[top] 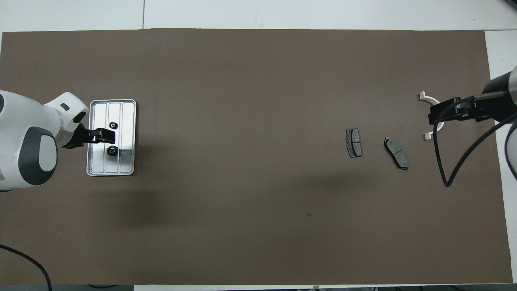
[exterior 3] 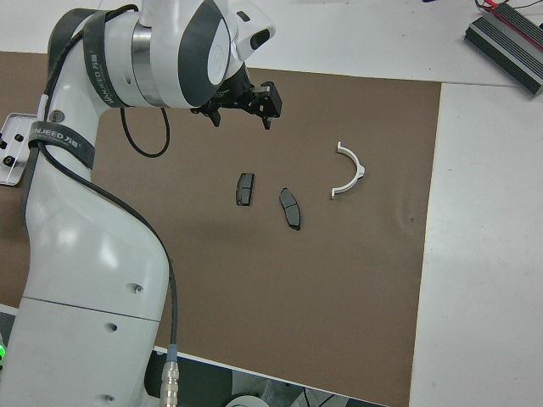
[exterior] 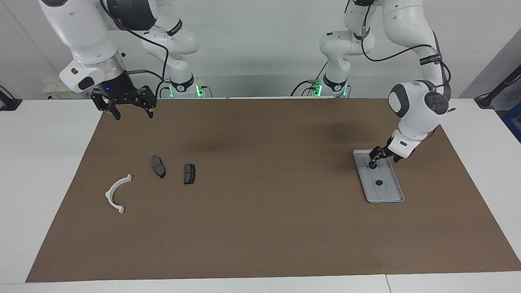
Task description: Place bearing gear from tray to pile
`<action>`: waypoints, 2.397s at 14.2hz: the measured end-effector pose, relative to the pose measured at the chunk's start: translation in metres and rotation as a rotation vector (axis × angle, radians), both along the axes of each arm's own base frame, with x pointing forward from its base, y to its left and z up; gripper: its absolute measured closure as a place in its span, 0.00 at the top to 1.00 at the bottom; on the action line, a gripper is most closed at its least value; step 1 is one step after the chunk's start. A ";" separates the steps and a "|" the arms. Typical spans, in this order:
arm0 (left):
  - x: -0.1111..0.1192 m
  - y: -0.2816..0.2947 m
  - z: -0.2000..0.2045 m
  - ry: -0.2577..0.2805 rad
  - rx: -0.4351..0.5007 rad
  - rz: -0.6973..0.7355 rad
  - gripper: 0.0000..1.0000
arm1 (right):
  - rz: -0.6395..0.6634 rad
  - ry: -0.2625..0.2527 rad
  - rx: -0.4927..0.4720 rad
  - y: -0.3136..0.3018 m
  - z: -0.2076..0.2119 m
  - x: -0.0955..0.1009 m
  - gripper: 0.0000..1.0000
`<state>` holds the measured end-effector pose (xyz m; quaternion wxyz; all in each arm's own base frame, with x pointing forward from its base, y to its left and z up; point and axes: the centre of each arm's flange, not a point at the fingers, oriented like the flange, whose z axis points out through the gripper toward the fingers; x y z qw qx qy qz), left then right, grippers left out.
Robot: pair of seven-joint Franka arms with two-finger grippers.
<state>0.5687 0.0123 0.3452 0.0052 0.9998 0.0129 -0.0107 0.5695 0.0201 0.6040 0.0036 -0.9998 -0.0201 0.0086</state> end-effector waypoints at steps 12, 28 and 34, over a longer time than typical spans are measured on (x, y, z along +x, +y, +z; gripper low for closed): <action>-0.003 -0.008 -0.045 0.050 0.003 0.006 0.80 | 0.177 -0.017 -0.079 0.040 -0.077 0.050 1.00; 0.000 -0.019 -0.034 0.029 -0.017 0.100 0.34 | 0.161 -0.074 -0.072 0.056 -0.165 0.067 1.00; 0.032 -0.160 0.050 -0.014 -0.077 0.287 0.34 | 0.132 -0.077 -0.070 0.072 -0.165 0.065 1.00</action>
